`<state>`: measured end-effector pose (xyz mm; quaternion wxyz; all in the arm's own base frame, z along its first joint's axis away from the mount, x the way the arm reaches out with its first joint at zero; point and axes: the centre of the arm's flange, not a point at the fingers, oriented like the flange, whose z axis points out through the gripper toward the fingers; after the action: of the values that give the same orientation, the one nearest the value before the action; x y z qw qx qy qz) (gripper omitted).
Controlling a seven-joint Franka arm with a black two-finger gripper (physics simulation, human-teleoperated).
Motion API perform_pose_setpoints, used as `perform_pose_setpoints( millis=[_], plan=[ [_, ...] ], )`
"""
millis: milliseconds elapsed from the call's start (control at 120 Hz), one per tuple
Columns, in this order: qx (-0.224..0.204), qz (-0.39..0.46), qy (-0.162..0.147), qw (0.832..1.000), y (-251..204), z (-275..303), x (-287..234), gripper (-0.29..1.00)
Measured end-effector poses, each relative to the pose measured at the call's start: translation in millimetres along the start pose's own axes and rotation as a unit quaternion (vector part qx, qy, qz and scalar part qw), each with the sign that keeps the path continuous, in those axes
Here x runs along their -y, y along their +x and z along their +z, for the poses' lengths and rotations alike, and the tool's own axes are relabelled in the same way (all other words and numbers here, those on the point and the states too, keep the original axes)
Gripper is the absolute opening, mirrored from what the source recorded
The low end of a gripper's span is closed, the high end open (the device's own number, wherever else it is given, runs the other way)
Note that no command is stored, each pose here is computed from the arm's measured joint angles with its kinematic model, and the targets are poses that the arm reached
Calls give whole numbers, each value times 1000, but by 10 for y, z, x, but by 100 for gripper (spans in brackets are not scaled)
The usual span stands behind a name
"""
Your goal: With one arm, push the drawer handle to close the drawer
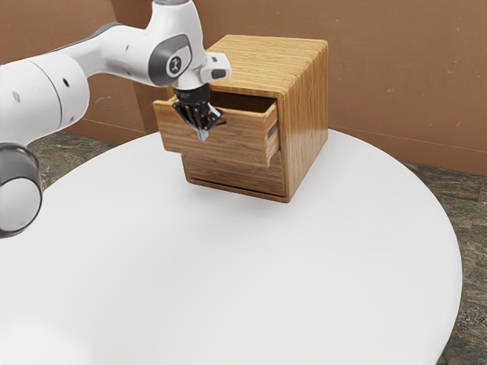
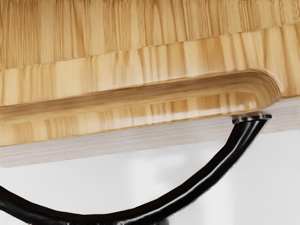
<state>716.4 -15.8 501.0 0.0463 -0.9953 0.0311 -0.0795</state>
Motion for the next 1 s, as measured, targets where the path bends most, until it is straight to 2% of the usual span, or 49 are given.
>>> perform_pose_setpoints(
  millis=[717,1000],
  plan=[
    [-54,8,14,998,494,54,86,-8],
    [-79,10,10,997,619,61,55,-8]
  ],
)
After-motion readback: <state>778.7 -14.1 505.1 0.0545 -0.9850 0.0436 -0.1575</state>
